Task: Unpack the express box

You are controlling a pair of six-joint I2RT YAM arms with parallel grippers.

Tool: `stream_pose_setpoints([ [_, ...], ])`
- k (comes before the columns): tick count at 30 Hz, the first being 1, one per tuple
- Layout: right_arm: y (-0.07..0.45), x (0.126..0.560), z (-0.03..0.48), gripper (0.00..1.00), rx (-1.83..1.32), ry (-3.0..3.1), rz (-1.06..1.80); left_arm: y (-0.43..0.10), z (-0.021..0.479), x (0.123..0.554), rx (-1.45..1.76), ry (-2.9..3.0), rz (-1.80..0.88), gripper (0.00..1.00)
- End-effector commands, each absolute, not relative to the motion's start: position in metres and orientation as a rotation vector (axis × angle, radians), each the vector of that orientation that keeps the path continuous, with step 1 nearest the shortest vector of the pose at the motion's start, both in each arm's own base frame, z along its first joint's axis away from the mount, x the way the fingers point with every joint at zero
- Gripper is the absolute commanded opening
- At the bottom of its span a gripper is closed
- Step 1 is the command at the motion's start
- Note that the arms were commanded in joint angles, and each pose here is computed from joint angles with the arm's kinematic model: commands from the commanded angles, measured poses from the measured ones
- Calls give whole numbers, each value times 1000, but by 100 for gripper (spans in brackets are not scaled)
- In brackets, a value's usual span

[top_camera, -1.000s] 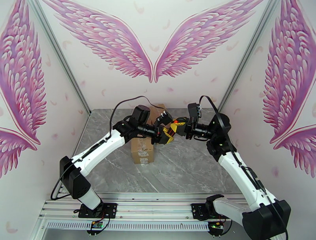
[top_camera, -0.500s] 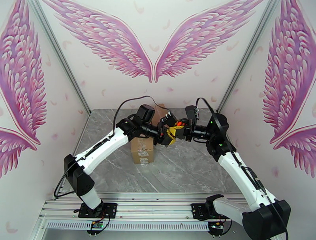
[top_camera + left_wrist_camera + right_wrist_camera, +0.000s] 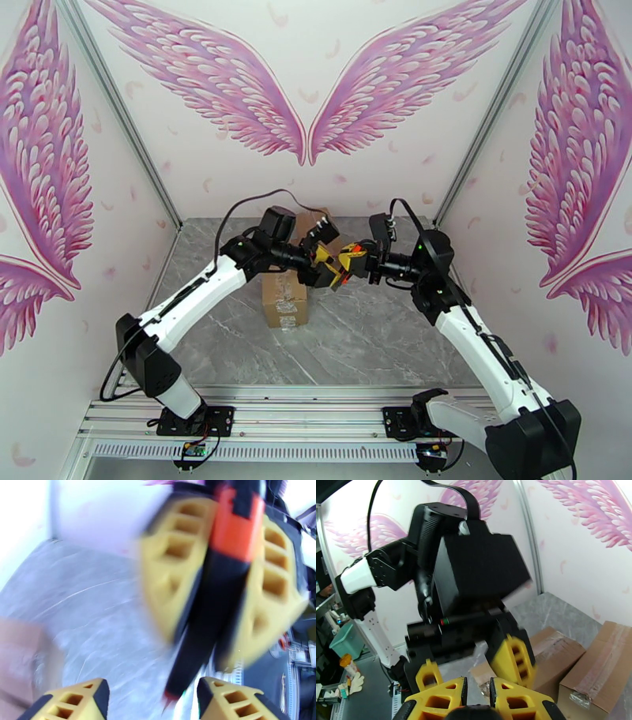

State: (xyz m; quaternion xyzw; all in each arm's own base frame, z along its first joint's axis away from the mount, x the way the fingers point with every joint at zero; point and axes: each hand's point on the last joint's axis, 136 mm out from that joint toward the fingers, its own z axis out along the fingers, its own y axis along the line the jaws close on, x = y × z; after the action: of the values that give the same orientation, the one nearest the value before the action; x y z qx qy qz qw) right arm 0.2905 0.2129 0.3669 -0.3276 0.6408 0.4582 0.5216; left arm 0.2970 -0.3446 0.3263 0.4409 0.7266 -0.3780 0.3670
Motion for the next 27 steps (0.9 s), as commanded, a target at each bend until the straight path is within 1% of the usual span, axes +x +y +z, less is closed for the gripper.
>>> stream_pose_setpoints([
  [1, 200, 316, 347, 8, -635, 1627, 958, -287, 357, 324, 782, 1904, -743, 84],
  [3, 199, 328, 331, 8, -555, 1699, 904, -253, 346, 331, 607, 1982, -665, 88],
  [7, 199, 354, 298, 9, -434, 1839, 705, -201, 310, 339, 305, 2133, -599, 90],
  [8, 200, 360, 289, 9, -409, 1875, 656, -192, 287, 337, 260, 2191, -594, 90],
  [9, 204, 365, 281, 9, -397, 1909, 625, -187, 275, 336, 228, 2222, -594, 90],
  [12, 218, 376, 260, 9, -385, 1995, 528, -180, 245, 332, 177, 2288, -591, 90],
  [15, 229, 388, 244, 9, -395, 2050, 381, -177, 225, 330, 149, 2317, -590, 90],
  [17, 238, 395, 234, 8, -400, 2071, 337, -175, 214, 328, 133, 2341, -588, 90],
  [23, 280, 407, 208, 8, -487, 2096, 345, -177, 188, 318, 113, 2406, -621, 90],
  [27, 309, 405, 203, 8, -592, 2057, 372, -197, 182, 310, 162, 2396, -739, 90],
])
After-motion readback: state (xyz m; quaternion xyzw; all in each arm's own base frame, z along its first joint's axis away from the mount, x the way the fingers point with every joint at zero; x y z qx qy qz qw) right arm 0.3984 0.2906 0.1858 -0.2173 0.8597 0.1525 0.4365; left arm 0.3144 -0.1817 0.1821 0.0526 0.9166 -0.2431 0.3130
